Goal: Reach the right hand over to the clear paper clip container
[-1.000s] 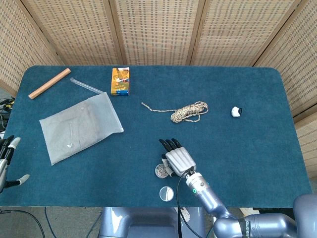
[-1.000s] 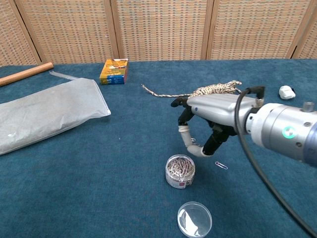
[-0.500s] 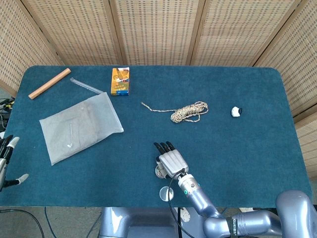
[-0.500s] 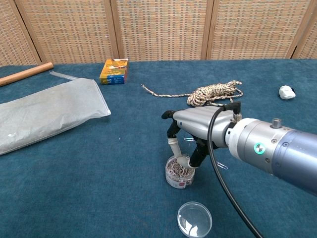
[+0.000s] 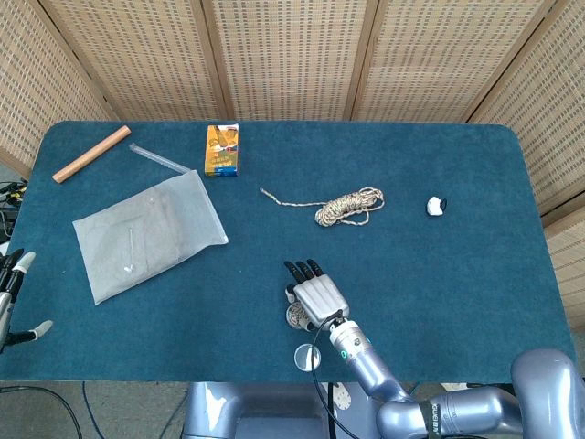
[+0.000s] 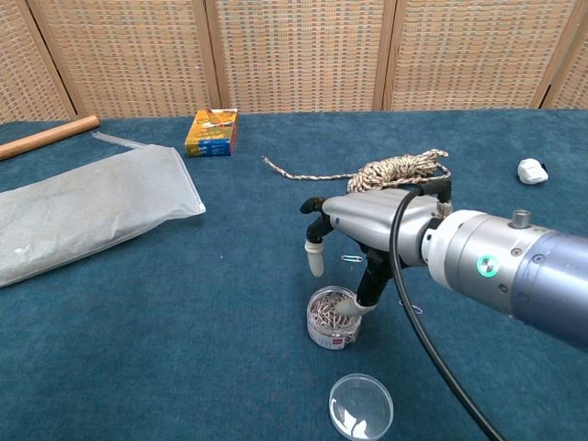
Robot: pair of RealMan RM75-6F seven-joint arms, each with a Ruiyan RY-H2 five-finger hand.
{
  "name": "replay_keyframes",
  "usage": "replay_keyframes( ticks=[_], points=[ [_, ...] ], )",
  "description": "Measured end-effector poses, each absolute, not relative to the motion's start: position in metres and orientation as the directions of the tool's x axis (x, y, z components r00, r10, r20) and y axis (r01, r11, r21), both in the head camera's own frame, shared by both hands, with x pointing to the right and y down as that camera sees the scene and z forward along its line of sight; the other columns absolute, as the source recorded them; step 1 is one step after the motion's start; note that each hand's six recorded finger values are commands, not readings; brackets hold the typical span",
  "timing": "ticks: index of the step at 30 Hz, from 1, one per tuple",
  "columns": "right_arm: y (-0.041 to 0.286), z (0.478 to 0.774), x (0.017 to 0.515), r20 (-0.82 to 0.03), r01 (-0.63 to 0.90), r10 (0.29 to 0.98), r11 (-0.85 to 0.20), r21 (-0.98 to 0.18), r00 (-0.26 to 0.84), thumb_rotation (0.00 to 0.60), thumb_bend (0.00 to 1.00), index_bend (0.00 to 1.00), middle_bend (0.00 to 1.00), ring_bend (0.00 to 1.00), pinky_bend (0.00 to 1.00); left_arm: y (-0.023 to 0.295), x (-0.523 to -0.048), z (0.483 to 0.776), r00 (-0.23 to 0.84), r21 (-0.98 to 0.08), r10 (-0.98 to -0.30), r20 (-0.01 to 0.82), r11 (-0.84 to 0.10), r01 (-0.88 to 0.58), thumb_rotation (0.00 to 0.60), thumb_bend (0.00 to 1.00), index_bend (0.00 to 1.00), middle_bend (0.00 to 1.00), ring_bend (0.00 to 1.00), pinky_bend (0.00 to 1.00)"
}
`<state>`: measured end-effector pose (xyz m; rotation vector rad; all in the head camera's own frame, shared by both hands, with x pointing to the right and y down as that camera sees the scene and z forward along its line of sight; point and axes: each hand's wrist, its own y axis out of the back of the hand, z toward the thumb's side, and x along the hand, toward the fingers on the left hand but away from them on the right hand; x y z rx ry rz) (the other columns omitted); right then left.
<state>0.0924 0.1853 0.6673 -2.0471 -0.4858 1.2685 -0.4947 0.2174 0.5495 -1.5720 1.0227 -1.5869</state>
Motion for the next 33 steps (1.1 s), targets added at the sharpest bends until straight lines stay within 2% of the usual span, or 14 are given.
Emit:
replay_keyframes(
  ticks=[8,15,19,26,29,33],
  points=[
    [0.163,0.639,0.127,-0.567,-0.017,0.699,-0.623,-0.782,0.435,0.600,0.21,0.42,0.00,0.00,0.00,0.217,-0.496,0.548,-0.050,-0.884,-0.883,0.466,-0.462,-0.070,0.600,0.00,0.00,0.00,0.00,0.00],
    [0.146,0.618,0.191,-0.439,-0.001,0.795,-0.483,-0.876,0.420,0.600,0.02,0.23,0.00,0.00,0.00,0.218,-0.494,0.545,-0.042,-0.889,-0.889,0.456,-0.452,-0.070,0.600,0.00,0.00,0.00,0.00,0.00],
    [0.142,0.619,0.250,-0.372,0.006,0.846,-0.405,-0.914,0.383,0.600,0.00,0.07,0.00,0.00,0.00,0.220,-0.493,0.542,-0.040,-0.893,-0.893,0.448,-0.445,-0.068,0.600,0.00,0.00,0.00,0.00,0.00],
    [0.163,0.617,0.369,-0.325,-0.040,0.900,-0.327,-0.944,0.290,0.600,0.00,0.01,0.00,0.00,0.00,0.224,-0.490,0.540,-0.036,-0.896,-0.896,0.443,-0.440,-0.063,0.600,0.00,0.00,0.00,0.00,0.00],
    [0.181,0.611,0.399,-0.314,-0.073,0.910,-0.305,-0.949,0.271,0.600,0.00,0.01,0.00,0.00,0.00,0.225,-0.489,0.539,-0.034,-0.897,-0.897,0.440,-0.437,-0.062,0.600,0.00,0.00,0.00,0.00,0.00],
    [0.200,0.608,0.413,-0.315,-0.088,0.911,-0.303,-0.949,0.267,0.600,0.00,0.01,0.00,0.00,0.00,0.226,-0.489,0.537,-0.032,-0.898,-0.899,0.437,-0.435,-0.063,0.600,0.00,0.00,0.00,0.00,0.00]
  ],
)
